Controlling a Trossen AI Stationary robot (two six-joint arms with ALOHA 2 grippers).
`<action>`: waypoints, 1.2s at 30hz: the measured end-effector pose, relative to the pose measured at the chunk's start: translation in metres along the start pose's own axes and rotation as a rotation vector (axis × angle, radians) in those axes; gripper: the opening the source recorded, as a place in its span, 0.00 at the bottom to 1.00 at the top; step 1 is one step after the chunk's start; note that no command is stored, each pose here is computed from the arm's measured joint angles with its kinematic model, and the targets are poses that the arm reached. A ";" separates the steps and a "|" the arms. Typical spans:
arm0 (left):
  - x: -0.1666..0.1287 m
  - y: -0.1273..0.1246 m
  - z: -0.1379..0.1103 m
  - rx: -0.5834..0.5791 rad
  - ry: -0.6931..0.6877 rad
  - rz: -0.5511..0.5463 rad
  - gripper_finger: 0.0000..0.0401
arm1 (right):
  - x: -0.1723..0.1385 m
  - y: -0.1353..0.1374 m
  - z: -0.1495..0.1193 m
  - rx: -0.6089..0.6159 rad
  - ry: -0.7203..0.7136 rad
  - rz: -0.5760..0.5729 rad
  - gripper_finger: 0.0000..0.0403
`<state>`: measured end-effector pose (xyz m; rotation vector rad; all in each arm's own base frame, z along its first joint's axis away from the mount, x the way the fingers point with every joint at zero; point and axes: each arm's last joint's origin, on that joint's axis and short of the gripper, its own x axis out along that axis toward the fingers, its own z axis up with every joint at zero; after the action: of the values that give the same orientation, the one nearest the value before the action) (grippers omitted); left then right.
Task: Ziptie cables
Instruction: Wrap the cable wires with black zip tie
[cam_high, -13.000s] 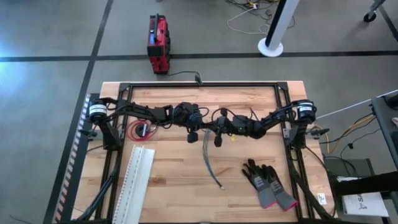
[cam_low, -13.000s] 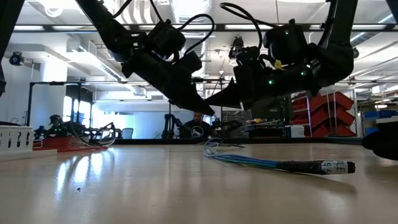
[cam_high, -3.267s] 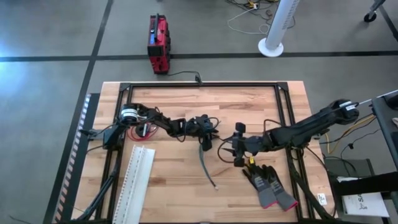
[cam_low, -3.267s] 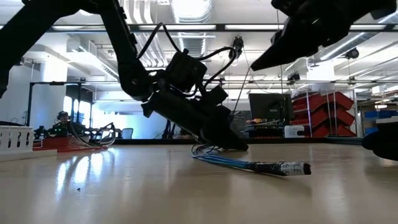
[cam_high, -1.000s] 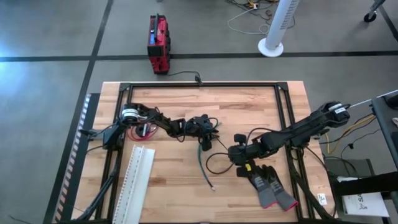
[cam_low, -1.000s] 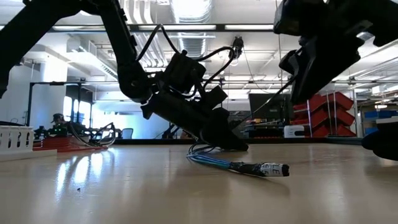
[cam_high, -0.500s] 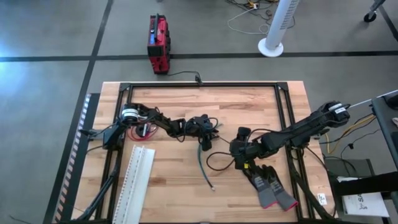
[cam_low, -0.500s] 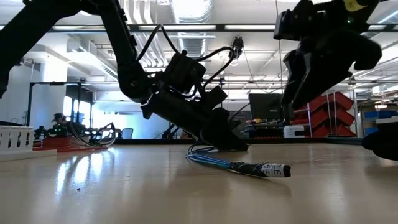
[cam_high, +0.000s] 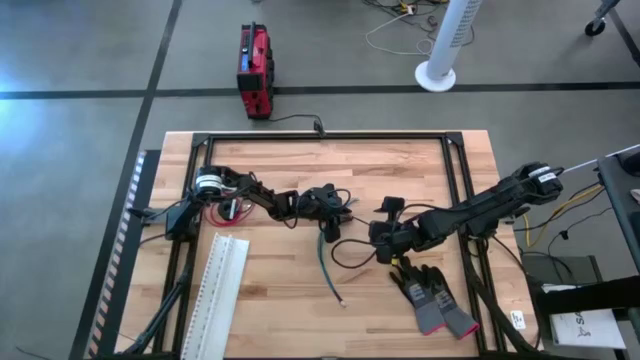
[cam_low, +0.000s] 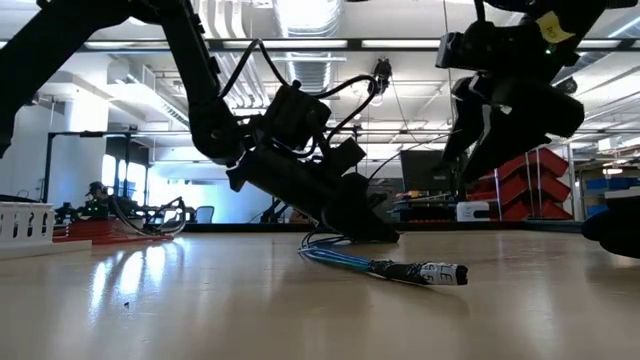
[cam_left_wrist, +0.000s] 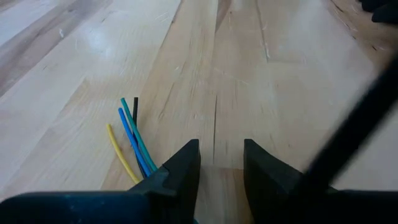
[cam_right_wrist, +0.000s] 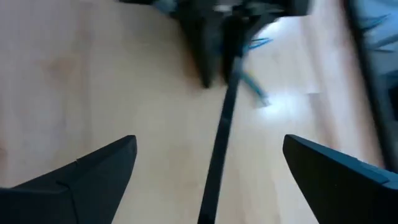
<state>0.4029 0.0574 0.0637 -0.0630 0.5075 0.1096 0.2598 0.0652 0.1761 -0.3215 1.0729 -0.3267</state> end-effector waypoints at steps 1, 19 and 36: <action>0.000 0.000 0.000 0.000 0.000 0.000 0.24 | 0.000 -0.002 0.000 -0.004 -0.007 -0.044 0.97; 0.000 0.000 -0.001 -0.018 0.004 0.000 0.24 | -0.007 -0.030 -0.050 0.034 0.251 -0.445 0.97; -0.001 0.000 -0.001 -0.018 -0.006 0.000 0.24 | 0.020 0.009 -0.016 0.323 -0.216 0.237 0.97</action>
<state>0.4022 0.0573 0.0635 -0.0803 0.5005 0.1142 0.2552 0.0643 0.1496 0.0593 0.8197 -0.2417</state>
